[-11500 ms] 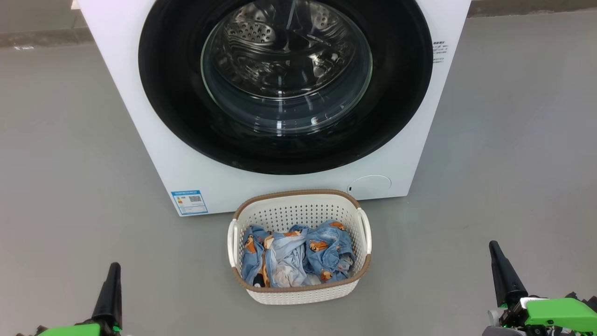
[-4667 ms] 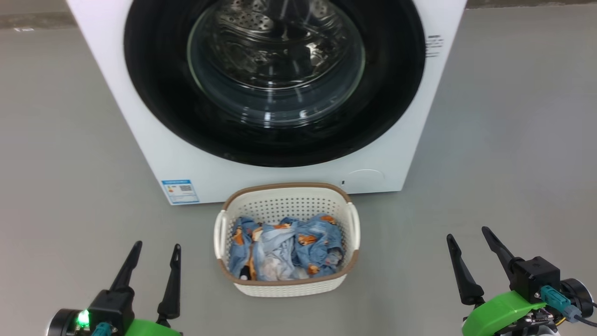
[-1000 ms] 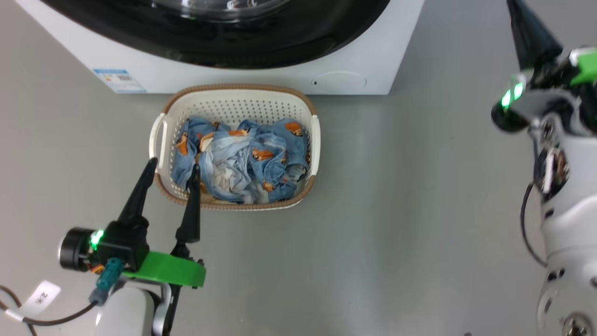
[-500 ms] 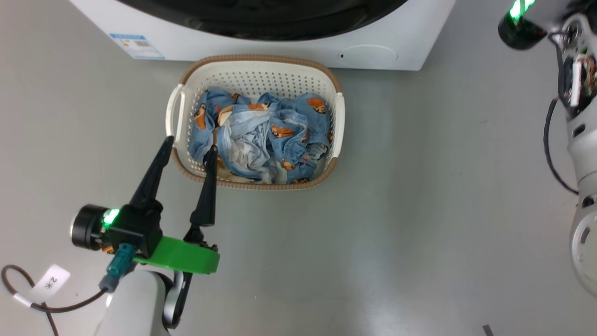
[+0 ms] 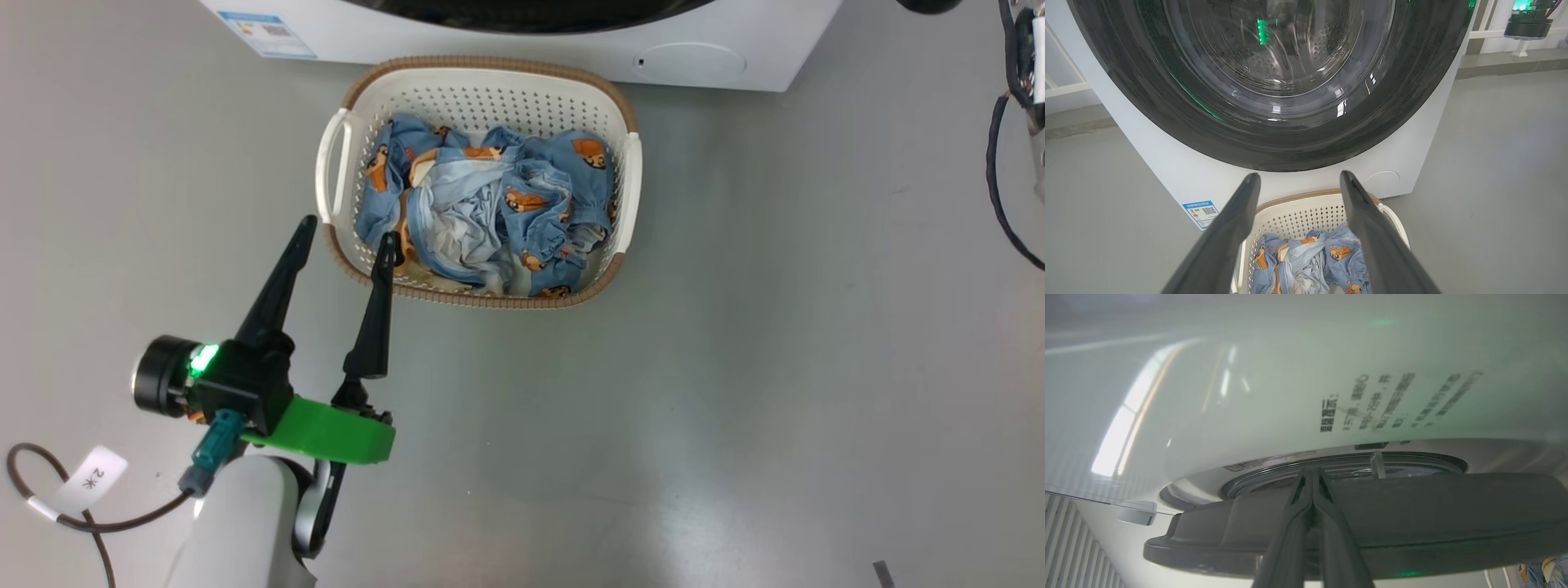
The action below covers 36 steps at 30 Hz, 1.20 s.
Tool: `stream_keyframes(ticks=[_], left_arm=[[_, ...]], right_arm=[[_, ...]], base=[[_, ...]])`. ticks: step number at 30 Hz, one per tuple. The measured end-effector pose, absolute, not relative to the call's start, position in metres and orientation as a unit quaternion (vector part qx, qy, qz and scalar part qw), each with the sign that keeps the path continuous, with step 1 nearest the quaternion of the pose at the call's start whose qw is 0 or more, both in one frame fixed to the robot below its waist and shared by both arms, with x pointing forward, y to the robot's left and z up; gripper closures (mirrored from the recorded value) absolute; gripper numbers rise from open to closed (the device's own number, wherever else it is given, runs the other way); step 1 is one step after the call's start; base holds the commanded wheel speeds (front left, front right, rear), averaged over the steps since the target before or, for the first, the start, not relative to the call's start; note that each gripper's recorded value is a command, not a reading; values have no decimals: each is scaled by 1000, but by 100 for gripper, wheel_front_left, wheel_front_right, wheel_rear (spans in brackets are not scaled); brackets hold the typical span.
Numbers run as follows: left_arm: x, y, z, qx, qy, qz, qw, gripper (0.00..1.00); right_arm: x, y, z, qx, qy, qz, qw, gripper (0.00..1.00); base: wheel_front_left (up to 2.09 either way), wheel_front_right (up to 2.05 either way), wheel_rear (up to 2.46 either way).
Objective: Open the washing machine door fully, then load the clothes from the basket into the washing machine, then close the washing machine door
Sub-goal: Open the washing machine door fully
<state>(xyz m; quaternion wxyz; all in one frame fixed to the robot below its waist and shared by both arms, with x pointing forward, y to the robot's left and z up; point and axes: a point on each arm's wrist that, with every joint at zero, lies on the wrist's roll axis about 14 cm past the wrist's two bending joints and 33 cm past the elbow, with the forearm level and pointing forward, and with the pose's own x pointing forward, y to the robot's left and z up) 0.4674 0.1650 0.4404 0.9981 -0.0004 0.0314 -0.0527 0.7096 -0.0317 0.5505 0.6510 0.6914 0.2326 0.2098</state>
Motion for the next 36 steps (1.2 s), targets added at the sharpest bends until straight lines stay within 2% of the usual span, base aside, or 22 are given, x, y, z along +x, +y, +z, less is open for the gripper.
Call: stream_keyframes(ticks=[18,36], left_arm=[[472,168,436,-4,36,-49,998,0],[474,161,449,-10,18,-56,998,0]], right_arm=[[716,-15,557,652,262,243,669,100],[682,-2,565,597,312,309,671,100]], base=[[0,0,0],[0,0,0]])
